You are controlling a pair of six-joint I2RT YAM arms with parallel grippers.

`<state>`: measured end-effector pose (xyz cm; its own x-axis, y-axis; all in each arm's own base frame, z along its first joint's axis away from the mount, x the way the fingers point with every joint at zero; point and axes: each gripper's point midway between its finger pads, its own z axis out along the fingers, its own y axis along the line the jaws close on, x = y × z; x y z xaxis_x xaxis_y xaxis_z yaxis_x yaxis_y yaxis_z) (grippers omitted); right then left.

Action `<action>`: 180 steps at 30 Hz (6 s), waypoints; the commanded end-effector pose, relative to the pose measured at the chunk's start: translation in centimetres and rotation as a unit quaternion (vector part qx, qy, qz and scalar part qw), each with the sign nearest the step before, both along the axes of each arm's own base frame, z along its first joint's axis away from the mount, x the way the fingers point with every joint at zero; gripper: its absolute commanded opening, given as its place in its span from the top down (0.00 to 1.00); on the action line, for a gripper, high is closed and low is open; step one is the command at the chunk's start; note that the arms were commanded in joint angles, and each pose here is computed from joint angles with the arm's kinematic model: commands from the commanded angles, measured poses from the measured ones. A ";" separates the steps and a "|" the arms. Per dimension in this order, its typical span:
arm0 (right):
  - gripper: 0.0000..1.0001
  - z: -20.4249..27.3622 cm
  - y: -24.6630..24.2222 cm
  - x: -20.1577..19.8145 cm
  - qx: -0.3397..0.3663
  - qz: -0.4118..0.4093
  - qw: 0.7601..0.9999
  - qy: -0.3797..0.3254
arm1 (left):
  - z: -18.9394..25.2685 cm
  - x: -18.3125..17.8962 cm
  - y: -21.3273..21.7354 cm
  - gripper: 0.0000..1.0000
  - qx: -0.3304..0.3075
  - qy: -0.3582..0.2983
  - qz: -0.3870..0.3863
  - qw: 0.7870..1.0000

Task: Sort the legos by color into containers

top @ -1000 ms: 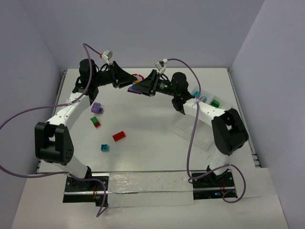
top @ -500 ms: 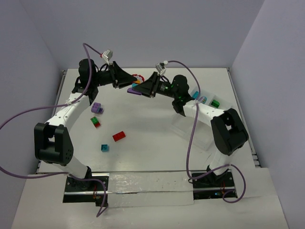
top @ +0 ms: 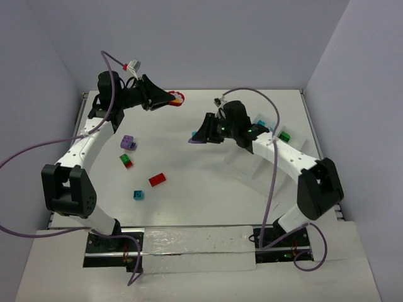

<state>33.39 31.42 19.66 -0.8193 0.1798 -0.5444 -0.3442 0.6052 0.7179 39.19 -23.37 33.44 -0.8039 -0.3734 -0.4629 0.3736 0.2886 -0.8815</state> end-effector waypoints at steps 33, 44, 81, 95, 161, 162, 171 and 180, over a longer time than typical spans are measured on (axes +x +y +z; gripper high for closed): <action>1.00 12.4 -31.5 -1.5 -0.207 -0.494 0.835 -0.125 | -17.8 -4.1 -25.8 0.45 0.267 0.008 -0.151 0.952; 1.00 12.2 -29.2 -1.3 -0.192 -0.434 0.870 -0.135 | -12.1 -4.1 -23.4 0.03 0.263 -0.032 -0.130 0.956; 1.00 12.4 -0.8 -2.8 0.124 0.161 0.971 -0.123 | -1.0 -7.0 -3.5 0.25 -0.051 -0.092 -0.130 0.986; 1.00 11.8 -0.2 -4.3 0.097 0.203 0.967 -0.123 | -1.1 -9.1 -6.2 0.34 -0.044 -0.097 -0.218 0.970; 0.99 -4.1 -0.3 3.2 -0.138 -0.096 0.986 0.001 | -12.1 -1.3 5.1 1.00 0.205 0.078 0.155 0.963; 0.98 -5.0 0.0 3.8 -0.147 -0.107 0.983 -0.004 | -12.0 -1.4 5.3 1.00 0.209 0.076 0.160 0.962; 0.90 -11.5 1.2 5.5 -0.264 -0.172 0.943 -0.110 | -10.7 -1.9 6.6 1.00 0.237 0.056 0.177 0.954; 0.45 -13.2 1.9 3.3 -0.288 -0.167 0.931 -0.150 | -10.5 -2.2 6.7 1.00 0.240 0.052 0.175 0.954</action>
